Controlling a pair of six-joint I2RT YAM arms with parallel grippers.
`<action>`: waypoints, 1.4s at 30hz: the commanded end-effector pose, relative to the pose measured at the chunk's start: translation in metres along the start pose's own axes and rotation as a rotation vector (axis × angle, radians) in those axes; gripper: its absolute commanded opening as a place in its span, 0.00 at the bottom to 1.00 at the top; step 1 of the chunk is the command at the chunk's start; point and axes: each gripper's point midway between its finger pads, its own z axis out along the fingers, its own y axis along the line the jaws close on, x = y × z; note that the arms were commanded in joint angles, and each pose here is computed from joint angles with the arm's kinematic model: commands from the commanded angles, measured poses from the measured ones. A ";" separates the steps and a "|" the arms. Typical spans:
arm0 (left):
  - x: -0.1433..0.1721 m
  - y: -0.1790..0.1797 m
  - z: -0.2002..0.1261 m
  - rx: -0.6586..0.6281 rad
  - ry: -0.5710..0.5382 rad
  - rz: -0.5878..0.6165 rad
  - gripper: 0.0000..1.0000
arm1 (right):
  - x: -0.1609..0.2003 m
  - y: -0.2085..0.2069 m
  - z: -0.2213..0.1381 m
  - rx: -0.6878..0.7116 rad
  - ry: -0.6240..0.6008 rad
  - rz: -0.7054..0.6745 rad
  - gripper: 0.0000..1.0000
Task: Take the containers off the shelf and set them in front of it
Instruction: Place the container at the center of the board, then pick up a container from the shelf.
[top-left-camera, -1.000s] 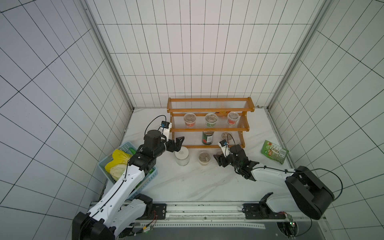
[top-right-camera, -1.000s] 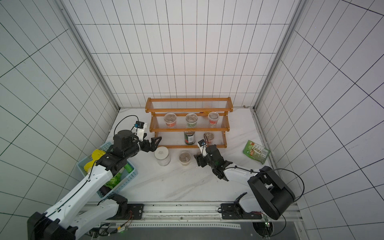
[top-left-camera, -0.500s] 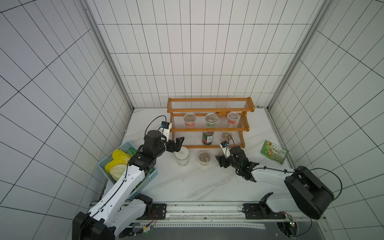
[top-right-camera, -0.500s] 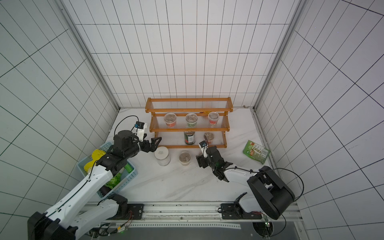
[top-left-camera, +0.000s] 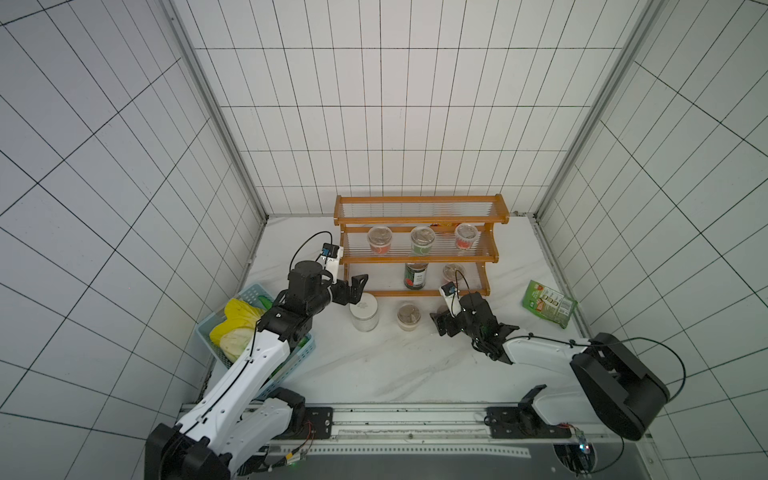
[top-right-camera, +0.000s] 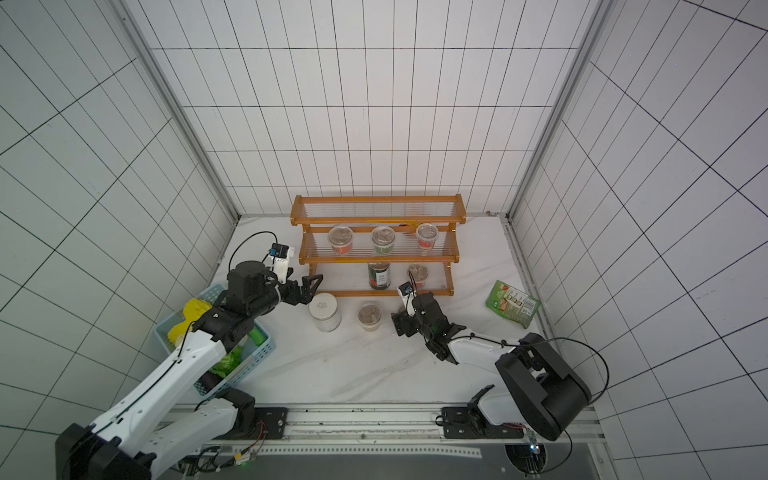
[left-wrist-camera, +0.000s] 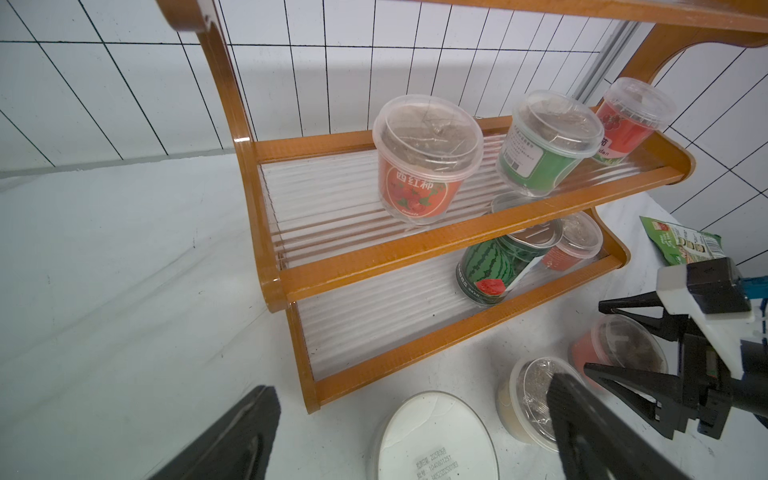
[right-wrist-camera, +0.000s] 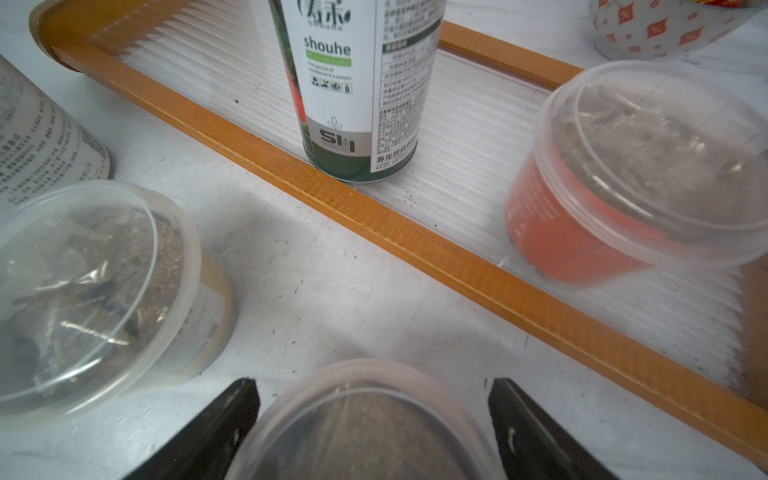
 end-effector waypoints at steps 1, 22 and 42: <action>0.000 0.002 -0.001 -0.005 -0.007 0.005 0.99 | -0.019 0.000 -0.008 0.003 -0.039 -0.001 0.95; -0.008 0.008 -0.004 -0.029 -0.013 0.000 0.98 | -0.188 0.028 -0.079 -0.173 -0.320 -0.004 0.99; -0.001 0.017 -0.013 -0.048 -0.013 -0.053 0.99 | -0.262 0.077 0.021 -0.229 -0.318 0.011 0.99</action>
